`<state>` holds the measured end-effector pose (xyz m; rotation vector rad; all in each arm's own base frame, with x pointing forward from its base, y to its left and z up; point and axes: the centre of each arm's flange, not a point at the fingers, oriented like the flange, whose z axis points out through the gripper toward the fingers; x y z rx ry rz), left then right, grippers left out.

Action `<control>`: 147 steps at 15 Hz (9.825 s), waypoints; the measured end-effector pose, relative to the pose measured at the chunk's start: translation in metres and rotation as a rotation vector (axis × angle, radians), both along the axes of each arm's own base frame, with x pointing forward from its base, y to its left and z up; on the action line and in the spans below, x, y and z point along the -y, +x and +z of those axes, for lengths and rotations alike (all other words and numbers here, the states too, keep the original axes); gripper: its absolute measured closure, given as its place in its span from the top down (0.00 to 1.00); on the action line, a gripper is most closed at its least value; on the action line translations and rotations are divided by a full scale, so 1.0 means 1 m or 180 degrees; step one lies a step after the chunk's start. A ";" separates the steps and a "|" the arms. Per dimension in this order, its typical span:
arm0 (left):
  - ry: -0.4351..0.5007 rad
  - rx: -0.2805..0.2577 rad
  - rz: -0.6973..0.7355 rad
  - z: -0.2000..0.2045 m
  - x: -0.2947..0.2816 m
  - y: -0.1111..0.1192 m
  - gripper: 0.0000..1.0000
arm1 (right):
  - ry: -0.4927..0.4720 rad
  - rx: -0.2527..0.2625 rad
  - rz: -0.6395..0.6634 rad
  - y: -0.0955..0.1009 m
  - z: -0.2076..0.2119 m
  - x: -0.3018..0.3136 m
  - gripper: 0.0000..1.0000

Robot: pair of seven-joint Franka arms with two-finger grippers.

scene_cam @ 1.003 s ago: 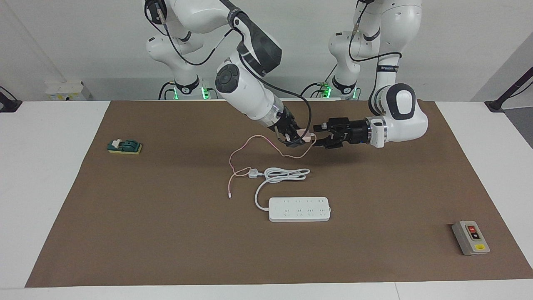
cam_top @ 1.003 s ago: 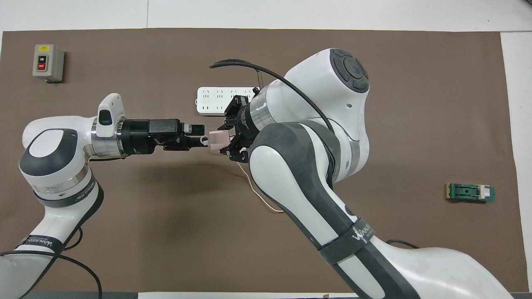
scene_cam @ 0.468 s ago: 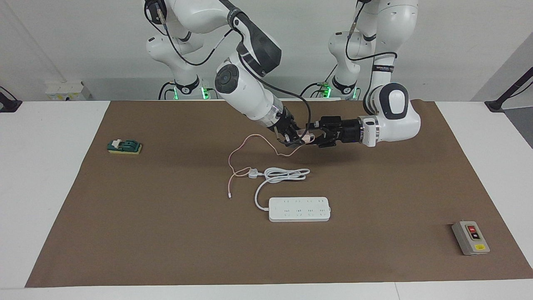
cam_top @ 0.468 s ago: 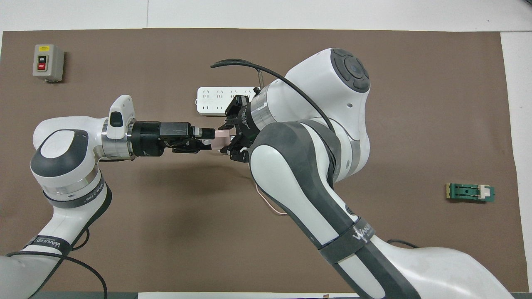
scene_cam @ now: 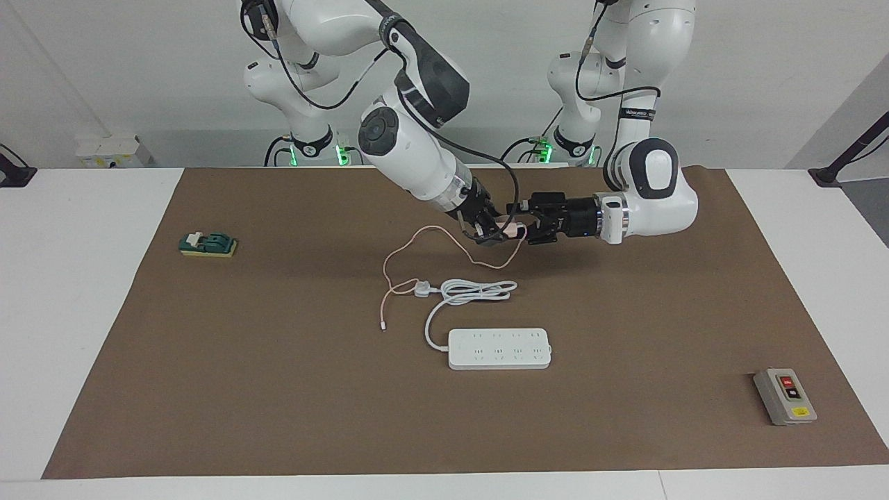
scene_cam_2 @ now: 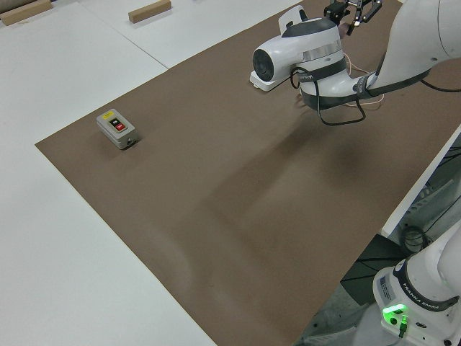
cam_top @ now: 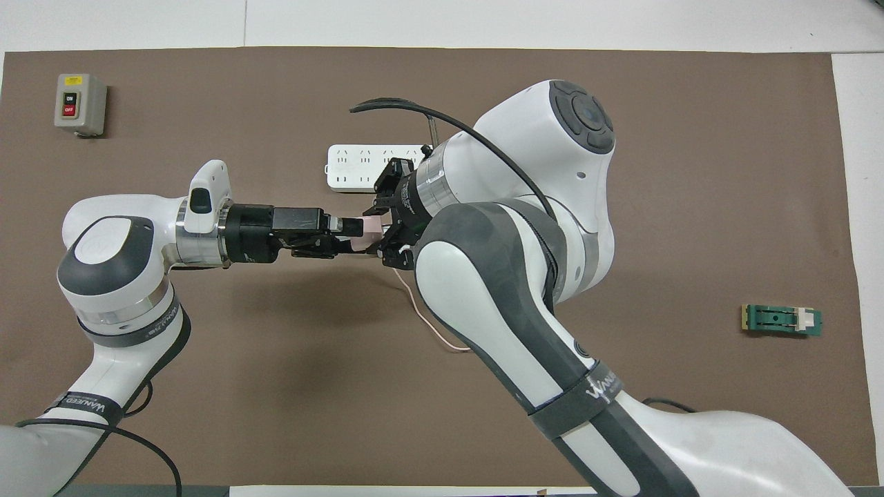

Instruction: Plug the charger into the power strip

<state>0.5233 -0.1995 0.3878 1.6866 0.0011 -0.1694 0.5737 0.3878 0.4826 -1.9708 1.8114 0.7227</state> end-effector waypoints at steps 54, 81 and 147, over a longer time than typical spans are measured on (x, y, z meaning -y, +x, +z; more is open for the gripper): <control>0.3481 0.2992 -0.1327 0.055 -0.118 0.146 0.32 | -0.0114 0.0506 -0.0397 0.068 0.080 0.190 1.00; 0.3751 0.4038 -0.3144 -0.039 0.070 0.111 0.32 | -0.1206 0.2013 0.4213 -0.017 0.133 0.404 1.00; 0.3791 0.3798 -0.3695 -0.047 0.086 0.111 0.32 | -0.1148 0.1450 0.4831 -0.050 0.131 0.406 1.00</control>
